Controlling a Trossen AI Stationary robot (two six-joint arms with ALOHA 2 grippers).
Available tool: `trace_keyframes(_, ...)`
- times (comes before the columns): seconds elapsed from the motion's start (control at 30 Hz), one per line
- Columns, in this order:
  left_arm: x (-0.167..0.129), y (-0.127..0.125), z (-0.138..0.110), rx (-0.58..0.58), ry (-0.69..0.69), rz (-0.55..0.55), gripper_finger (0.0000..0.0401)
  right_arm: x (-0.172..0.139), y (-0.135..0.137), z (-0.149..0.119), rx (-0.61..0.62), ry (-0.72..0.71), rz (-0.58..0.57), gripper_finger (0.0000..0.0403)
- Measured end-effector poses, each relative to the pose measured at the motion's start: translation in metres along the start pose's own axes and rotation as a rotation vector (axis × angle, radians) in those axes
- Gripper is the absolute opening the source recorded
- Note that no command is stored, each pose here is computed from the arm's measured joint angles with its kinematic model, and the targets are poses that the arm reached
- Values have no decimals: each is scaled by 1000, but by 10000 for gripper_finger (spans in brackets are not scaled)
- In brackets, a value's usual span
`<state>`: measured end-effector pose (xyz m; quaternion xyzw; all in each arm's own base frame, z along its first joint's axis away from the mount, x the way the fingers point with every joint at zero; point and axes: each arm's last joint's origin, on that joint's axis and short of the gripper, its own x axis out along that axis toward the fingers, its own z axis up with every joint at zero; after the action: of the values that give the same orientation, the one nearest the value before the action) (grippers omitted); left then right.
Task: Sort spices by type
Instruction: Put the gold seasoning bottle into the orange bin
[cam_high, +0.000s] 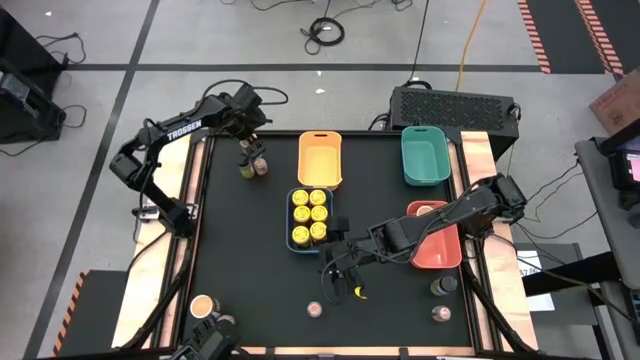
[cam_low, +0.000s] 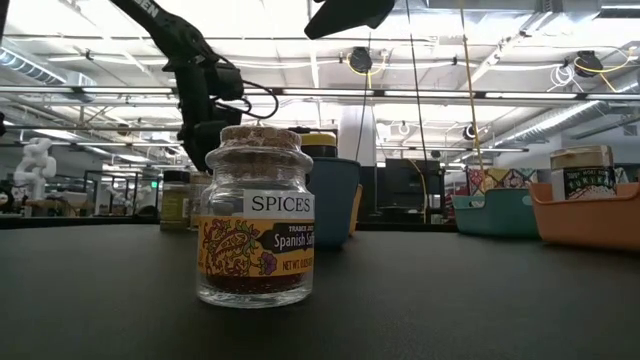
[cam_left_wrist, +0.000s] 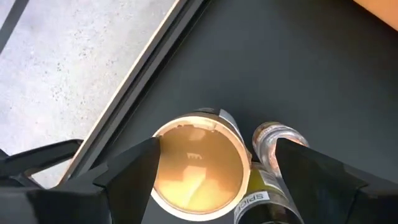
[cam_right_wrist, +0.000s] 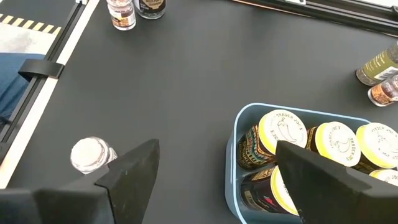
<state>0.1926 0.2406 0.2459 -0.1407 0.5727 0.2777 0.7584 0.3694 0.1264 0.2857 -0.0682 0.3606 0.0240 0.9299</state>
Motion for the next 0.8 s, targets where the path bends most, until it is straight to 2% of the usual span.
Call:
trace_keyframes(0.23,0,2,1,-22,-7,15,322,0,0,0,-3,0,0,315)
trace_keyframes(0.37,0,3,0,-22,6,64,322,0,0,0,-3,1,3,315)
trace_keyframes(0.8,0,2,1,-20,3,46,322,0,-1,0,-2,2,3,315)
